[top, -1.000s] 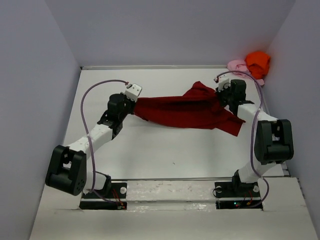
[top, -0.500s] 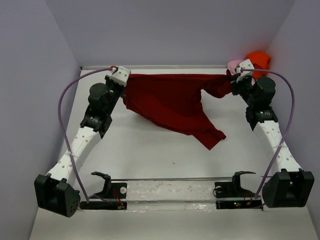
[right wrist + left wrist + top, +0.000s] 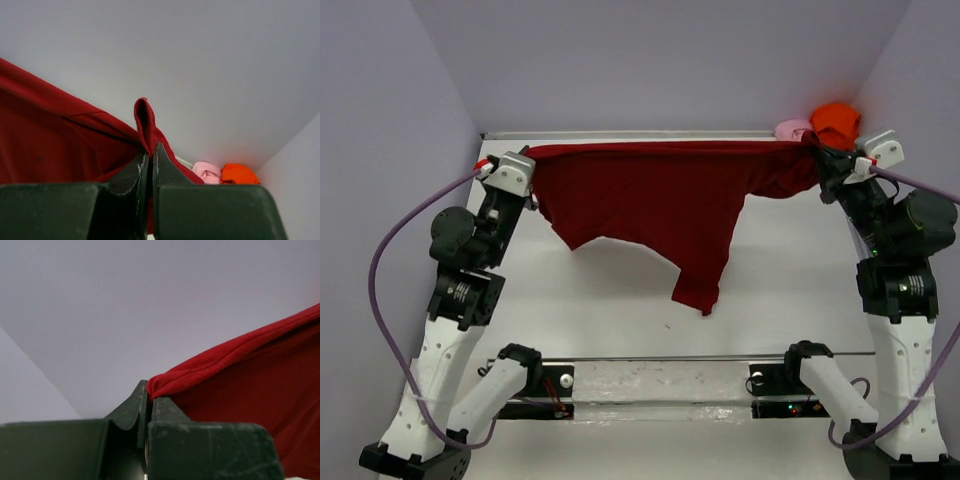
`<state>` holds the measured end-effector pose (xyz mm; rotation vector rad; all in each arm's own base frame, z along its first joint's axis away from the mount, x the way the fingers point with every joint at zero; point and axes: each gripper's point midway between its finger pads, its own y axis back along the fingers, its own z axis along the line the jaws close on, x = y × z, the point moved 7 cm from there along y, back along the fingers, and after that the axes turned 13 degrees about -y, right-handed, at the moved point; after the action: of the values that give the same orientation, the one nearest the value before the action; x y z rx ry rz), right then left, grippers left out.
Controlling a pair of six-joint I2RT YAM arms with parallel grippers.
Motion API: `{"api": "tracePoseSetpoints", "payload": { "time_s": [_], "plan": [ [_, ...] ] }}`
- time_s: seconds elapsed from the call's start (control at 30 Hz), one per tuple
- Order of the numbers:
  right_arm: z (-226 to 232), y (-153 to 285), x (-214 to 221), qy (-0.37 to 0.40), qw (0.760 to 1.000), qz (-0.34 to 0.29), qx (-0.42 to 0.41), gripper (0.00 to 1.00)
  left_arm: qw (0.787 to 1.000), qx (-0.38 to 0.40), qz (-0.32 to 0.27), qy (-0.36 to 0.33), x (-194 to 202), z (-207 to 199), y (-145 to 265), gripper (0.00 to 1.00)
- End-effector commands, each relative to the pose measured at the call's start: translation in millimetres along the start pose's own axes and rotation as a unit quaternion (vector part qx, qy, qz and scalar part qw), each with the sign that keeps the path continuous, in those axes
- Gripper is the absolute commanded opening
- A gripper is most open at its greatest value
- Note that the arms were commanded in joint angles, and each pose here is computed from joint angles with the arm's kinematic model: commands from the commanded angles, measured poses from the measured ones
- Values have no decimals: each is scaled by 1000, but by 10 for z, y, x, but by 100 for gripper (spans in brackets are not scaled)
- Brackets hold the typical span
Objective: Fold and stack the t-shirts
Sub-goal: Flatten the tshirt out
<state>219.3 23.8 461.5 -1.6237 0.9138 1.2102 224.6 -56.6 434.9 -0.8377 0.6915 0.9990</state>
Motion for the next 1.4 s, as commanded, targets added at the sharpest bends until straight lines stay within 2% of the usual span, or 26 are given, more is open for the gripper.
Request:
{"api": "tracePoseSetpoints", "payload": {
  "time_s": [0.0, 0.17, 0.27, 0.37, 0.43, 0.53, 0.63, 0.67, 0.73, 0.77, 0.8, 0.9, 0.93, 1.0, 1.03, 1.07, 1.1, 1.17, 1.3, 1.37],
  "plan": [
    [-141, 485, -505, 14, 992, -34, 117, 0, 993, -118, -8, -6, -369, 507, 487, 0],
    [28, 867, -804, -4, 991, -61, 117, 0, 993, -106, -55, 24, -692, 567, 881, 0],
    [86, 962, -936, -11, 991, -75, 110, 0, 993, -96, -53, 31, -729, 562, 910, 0],
    [-34, 735, -942, -24, 990, -61, 123, 0, 992, -118, -33, 36, -693, 619, 766, 0],
    [-167, 476, -869, -33, 989, -42, 136, 0, 991, -126, -24, 28, -605, 619, 520, 0],
    [-473, -272, -368, -60, 987, 21, 146, 0, 993, -119, 2, 21, -333, 510, 89, 0],
    [-624, -701, 9, -71, 986, 51, 141, 0, 995, -91, 33, 12, 58, 303, -324, 0],
    [-700, -923, 295, -80, 984, 82, 139, 0, 995, -72, 63, 5, 340, 166, -463, 0],
    [-754, -1087, 619, -80, 981, 120, 133, 0, 996, -67, 65, -12, 552, 85, -582, 0],
    [-780, -1170, 754, -76, 981, 126, 128, 0, 995, -54, 87, -19, 779, -31, -611, 0],
    [-797, -1250, 1127, -77, 976, 166, 120, 0, 994, -48, 98, -24, 963, -109, -686, 0],
    [-846, -1343, 1671, -64, 967, 219, 116, 0, 990, -17, 135, -27, 1470, -346, -756, 0],
    [-845, -1341, 2051, -69, 957, 257, 117, 0, 989, -12, 145, -24, 1606, -363, -761, 0],
    [-854, -1358, 2385, -63, 953, 275, 115, 0, 986, 25, 166, -15, 1918, -565, -795, 0],
    [-815, -1302, 2742, -71, 942, 308, 110, 0, 985, 26, 169, -15, 2001, -595, -805, 0],
    [-815, -1342, 2850, -72, 945, 302, 106, 0, 981, 37, 190, -14, 2208, -708, -776, 0],
    [-792, -1333, 2985, -77, 942, 313, 99, 0, 983, 32, 180, -19, 2244, -719, -803, 0],
    [-745, -1324, 3311, -90, 933, 338, 85, 0, 979, 40, 199, -23, 2431, -804, -813, 0],
    [-699, -1341, 3592, -104, 924, 362, 64, 0, 975, 53, 215, -17, 2548, -875, -834, 0],
    [-695, -1348, 3637, -106, 922, 368, 61, 19, 975, 57, 214, -5, 2531, -893, -856, 0]
  ]
}}
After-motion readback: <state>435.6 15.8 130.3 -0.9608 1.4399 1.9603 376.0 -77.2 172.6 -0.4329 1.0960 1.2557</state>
